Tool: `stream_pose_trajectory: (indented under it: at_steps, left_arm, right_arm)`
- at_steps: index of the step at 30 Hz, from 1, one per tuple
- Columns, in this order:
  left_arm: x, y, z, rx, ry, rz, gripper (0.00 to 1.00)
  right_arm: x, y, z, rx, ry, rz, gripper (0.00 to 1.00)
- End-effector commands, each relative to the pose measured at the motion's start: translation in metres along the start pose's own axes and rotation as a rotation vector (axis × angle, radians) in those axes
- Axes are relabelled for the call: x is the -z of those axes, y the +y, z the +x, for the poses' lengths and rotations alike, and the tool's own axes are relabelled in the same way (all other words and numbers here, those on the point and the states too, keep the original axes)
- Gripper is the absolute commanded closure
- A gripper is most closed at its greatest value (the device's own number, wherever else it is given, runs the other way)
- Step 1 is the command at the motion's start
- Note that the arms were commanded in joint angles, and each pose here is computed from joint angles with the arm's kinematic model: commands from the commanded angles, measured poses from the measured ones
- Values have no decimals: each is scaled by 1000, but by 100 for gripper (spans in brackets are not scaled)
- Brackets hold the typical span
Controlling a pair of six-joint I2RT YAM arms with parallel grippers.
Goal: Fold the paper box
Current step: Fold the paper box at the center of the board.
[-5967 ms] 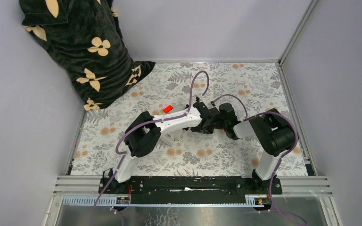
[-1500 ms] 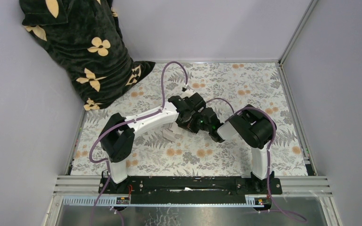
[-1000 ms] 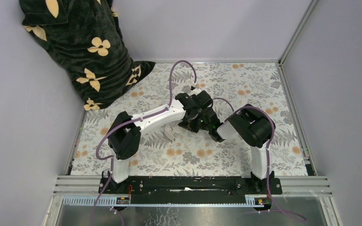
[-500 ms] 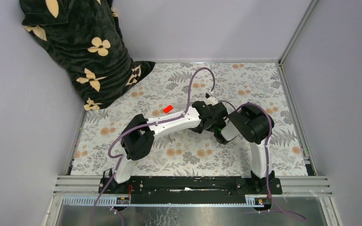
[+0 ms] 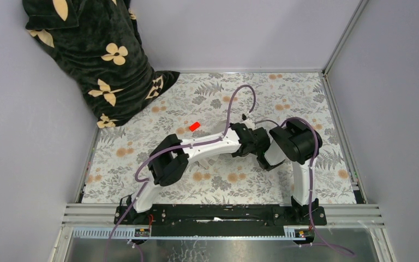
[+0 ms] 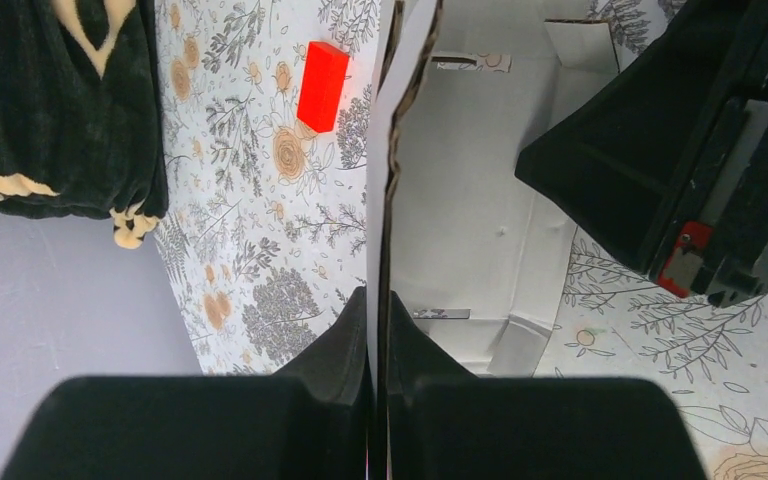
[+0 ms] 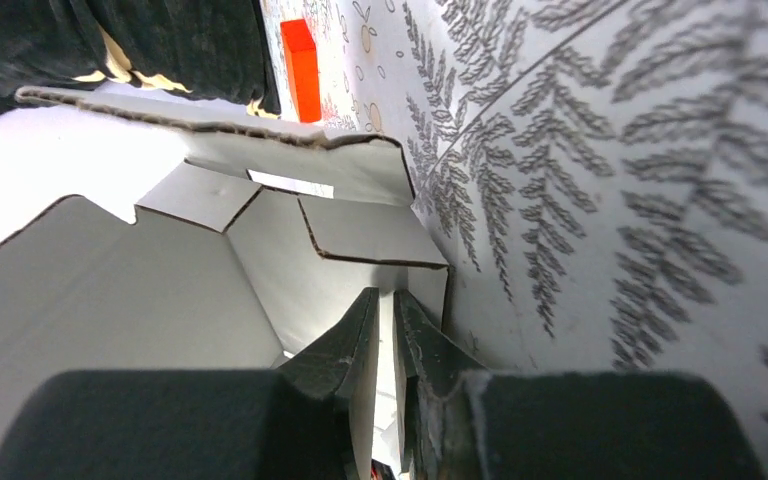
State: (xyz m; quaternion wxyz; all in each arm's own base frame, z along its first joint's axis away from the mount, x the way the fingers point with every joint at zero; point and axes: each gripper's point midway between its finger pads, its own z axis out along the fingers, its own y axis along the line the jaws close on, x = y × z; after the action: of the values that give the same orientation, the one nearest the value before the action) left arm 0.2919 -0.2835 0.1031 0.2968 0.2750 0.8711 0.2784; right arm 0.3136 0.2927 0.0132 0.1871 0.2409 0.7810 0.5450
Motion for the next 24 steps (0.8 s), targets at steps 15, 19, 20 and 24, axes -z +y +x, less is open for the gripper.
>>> stream_pose_trajectory:
  at_steps: [15, 19, 20, 24]
  left_arm:
    - [17, 3, -13, 47, -37, -51, 90]
    - [13, 7, -12, 68, -32, -45, 89]
    - [12, 9, -11, 77, -35, -37, 89]
    - [4, 16, -6, 104, -31, -15, 89]
  right_arm:
    - [-13, -32, -12, 15, -11, 142, 97]
    - [-31, -23, -9, 50, -13, 168, 97]
    - [-35, -22, -7, 53, -12, 172, 97]
    - [-55, -16, -6, 41, -10, 165, 98]
